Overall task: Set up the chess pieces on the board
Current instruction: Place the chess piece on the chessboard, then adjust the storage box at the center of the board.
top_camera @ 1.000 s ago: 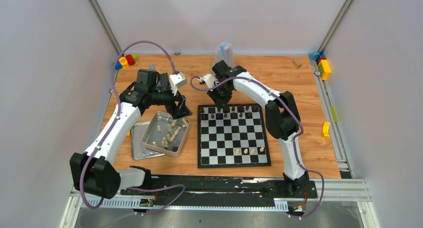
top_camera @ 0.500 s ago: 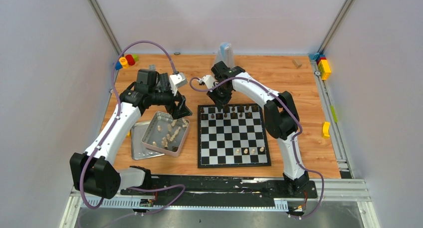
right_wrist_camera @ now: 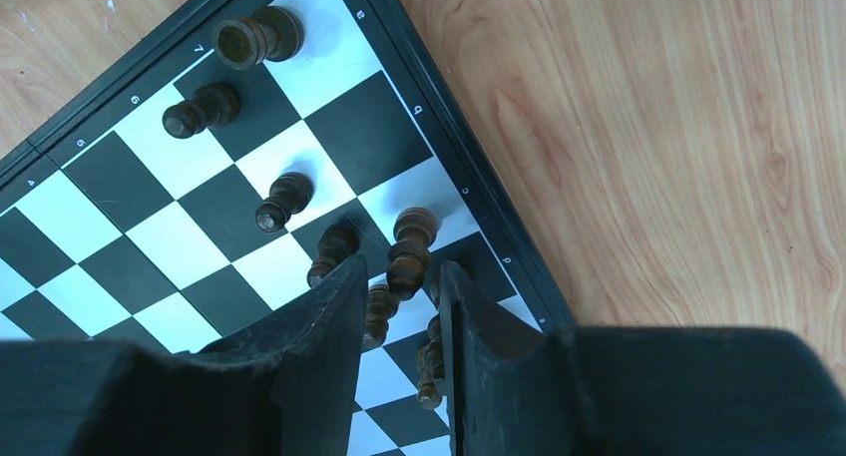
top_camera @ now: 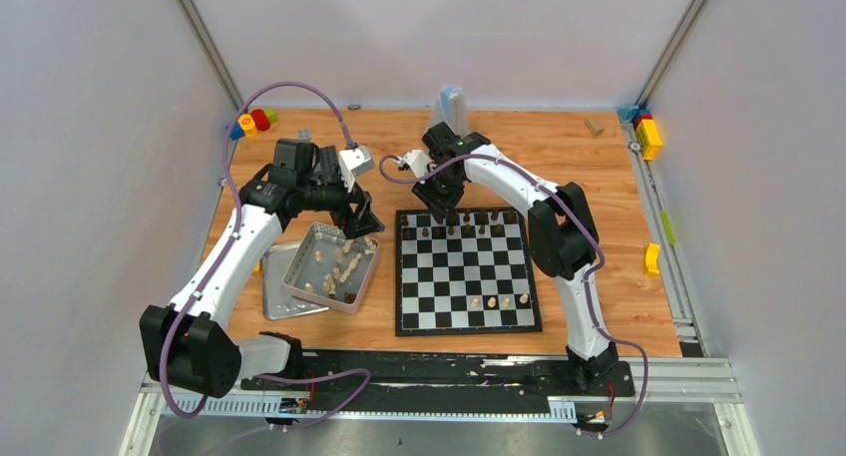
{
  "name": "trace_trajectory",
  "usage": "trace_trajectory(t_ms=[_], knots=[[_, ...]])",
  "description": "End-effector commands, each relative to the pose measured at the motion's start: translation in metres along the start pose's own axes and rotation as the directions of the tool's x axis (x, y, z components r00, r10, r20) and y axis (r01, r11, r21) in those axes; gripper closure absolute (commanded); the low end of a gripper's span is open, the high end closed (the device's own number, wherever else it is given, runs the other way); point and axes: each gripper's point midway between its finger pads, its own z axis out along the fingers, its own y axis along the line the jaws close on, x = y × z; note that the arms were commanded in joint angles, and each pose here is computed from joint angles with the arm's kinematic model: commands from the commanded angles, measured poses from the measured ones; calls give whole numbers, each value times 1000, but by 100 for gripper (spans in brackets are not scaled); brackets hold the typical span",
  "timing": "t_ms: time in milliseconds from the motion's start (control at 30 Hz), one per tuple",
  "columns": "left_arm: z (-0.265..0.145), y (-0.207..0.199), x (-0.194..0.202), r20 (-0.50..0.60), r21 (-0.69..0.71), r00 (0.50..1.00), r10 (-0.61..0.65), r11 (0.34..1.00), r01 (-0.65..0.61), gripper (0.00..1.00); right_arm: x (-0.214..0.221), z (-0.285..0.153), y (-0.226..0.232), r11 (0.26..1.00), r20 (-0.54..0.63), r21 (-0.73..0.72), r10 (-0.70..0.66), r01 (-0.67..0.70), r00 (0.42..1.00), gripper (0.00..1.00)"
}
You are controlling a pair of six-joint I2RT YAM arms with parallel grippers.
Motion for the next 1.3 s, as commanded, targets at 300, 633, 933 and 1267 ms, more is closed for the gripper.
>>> trace_trajectory(t_ms=[300, 633, 933, 1267], knots=[[-8, 6, -4, 21, -38, 1000, 17, 999, -17, 9, -33, -21, 3, 1000, 92, 14, -26, 25, 995, 64], [-36, 41, 36, -134, -254, 991, 12, 966, -46, 6, -66, -86, 13, 998, 263, 52, -56, 43, 963, 60], [-76, 78, 111, -434, -483, 897, -80, 861, -157, 2, -56, -119, 36, 991, 402, 72, -131, 111, 906, 58], [-96, 110, 172, -568, -627, 752, -334, 767, -133, 5, -17, -109, 46, 992, 382, 67, -123, 106, 916, 59]])
